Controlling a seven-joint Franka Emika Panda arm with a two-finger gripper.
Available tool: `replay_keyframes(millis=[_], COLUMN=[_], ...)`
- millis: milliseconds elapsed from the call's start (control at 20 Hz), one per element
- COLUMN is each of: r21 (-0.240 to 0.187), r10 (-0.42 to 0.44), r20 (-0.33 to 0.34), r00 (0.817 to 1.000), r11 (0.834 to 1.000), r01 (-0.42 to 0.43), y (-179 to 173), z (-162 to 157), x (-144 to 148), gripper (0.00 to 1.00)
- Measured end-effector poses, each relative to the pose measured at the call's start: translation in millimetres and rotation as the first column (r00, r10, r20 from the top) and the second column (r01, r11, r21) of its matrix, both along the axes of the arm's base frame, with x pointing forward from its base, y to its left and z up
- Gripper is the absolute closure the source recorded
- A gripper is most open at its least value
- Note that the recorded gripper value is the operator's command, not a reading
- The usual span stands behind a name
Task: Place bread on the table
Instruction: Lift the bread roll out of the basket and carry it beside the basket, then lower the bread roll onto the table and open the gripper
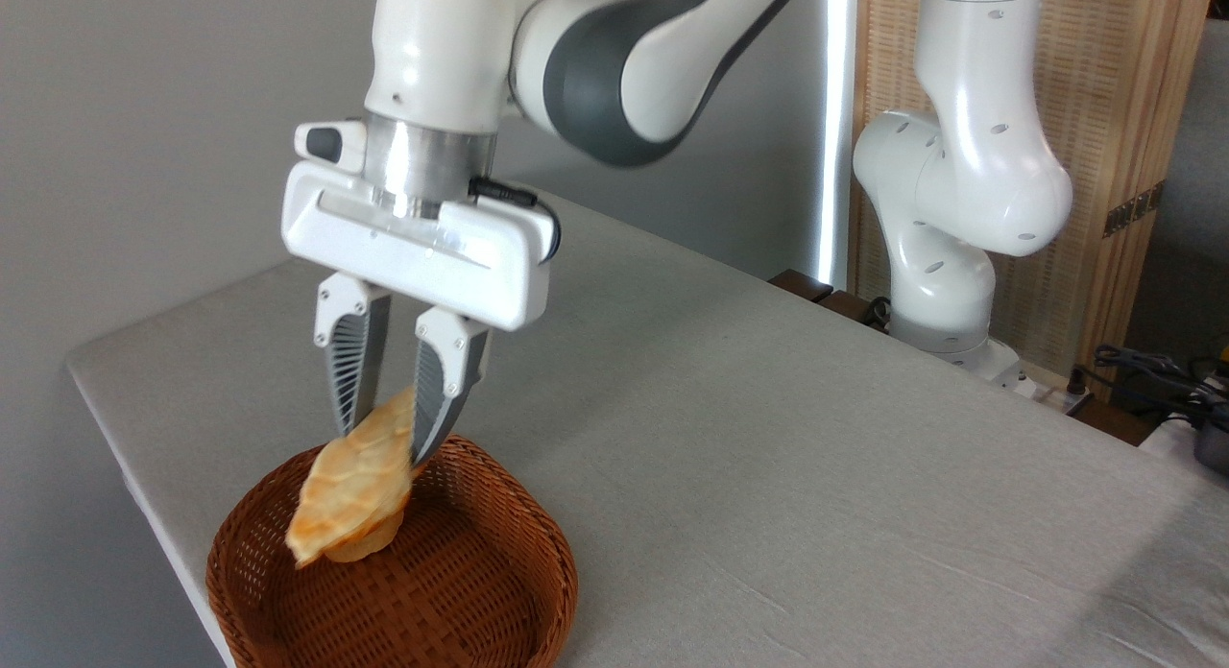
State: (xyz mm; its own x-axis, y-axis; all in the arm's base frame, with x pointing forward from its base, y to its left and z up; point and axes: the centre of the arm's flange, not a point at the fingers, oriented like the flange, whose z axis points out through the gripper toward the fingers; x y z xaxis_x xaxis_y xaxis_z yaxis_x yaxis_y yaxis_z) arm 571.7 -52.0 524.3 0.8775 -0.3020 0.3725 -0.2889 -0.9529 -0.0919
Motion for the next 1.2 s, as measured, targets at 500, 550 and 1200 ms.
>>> replay_keyframes(millis=[500, 550, 1200], r21=[0.037, 0.036, 0.026], r10=[-0.193, -0.203, -0.338], r20=[-0.271, -0.289, -0.446], r00=[0.943, 0.935, 0.829], r11=[0.977, 0.974, 0.921], r01=[0.211, 0.223, 0.39], y=[-29.5, -32.4, -99.3], z=[7.6, 6.5, -34.6], x=[-51.9, -55.0, -89.7], gripper=[0.25, 0.14, 0.0])
